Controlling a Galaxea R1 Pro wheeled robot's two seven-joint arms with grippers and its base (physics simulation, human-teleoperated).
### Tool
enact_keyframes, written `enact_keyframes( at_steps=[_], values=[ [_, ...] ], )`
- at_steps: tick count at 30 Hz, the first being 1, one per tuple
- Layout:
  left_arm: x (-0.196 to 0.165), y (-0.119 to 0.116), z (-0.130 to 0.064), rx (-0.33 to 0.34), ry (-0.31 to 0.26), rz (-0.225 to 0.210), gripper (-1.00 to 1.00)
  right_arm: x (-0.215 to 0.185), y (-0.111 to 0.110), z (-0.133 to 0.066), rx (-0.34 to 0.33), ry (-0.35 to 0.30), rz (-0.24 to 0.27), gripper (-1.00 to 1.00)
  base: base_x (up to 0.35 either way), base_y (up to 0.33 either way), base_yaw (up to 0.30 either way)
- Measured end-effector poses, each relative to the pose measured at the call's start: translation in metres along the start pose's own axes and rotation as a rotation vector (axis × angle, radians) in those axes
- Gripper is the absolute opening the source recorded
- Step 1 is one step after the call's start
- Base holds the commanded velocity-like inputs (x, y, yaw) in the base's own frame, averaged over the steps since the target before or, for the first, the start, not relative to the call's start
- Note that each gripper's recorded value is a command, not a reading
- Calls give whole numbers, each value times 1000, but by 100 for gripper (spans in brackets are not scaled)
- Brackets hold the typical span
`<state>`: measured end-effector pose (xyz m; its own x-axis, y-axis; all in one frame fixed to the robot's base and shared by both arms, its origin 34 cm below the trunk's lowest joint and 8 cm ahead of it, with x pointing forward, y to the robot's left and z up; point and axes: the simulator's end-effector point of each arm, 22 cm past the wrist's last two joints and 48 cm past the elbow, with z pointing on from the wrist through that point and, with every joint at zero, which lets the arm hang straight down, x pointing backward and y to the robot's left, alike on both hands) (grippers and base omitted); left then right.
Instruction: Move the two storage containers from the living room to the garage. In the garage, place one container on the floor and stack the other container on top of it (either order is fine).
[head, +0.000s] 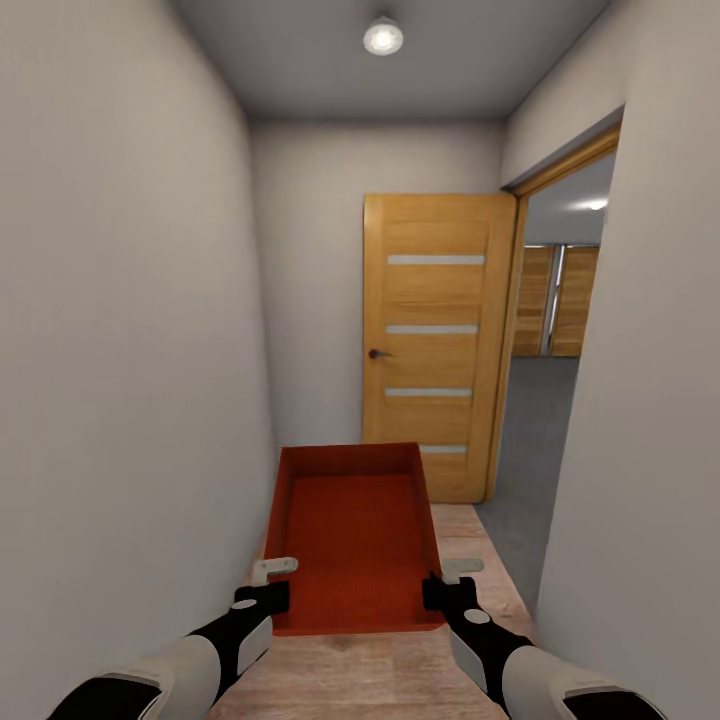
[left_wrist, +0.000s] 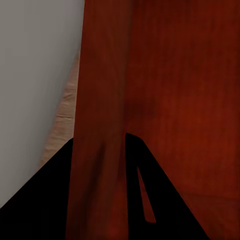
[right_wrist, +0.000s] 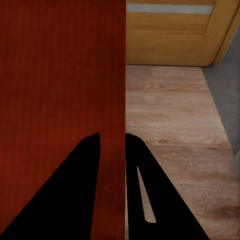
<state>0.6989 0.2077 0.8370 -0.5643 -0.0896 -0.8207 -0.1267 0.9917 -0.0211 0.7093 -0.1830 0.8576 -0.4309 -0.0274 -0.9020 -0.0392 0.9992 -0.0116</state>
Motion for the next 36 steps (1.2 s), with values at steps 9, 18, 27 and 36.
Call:
enact_keyframes(
  at_steps=[9, 18, 27, 36],
  values=[
    [0, 0, 0, 0, 0, 0, -100, 0, 0, 0, 0, 0, 0, -100, 324, 0, 0],
    [0, 0, 0, 0, 0, 0, -100, 0, 0, 0, 0, 0, 0, -100, 324, 0, 0],
    [0, 0, 0, 0, 0, 0, -100, 0, 0, 0, 0, 0, 0, -100, 324, 0, 0],
    [-1, 0, 0, 0, -5, 0, -100, -1, 1, 0, 0, -5, 1, -100, 292, 0, -27]
  ],
)
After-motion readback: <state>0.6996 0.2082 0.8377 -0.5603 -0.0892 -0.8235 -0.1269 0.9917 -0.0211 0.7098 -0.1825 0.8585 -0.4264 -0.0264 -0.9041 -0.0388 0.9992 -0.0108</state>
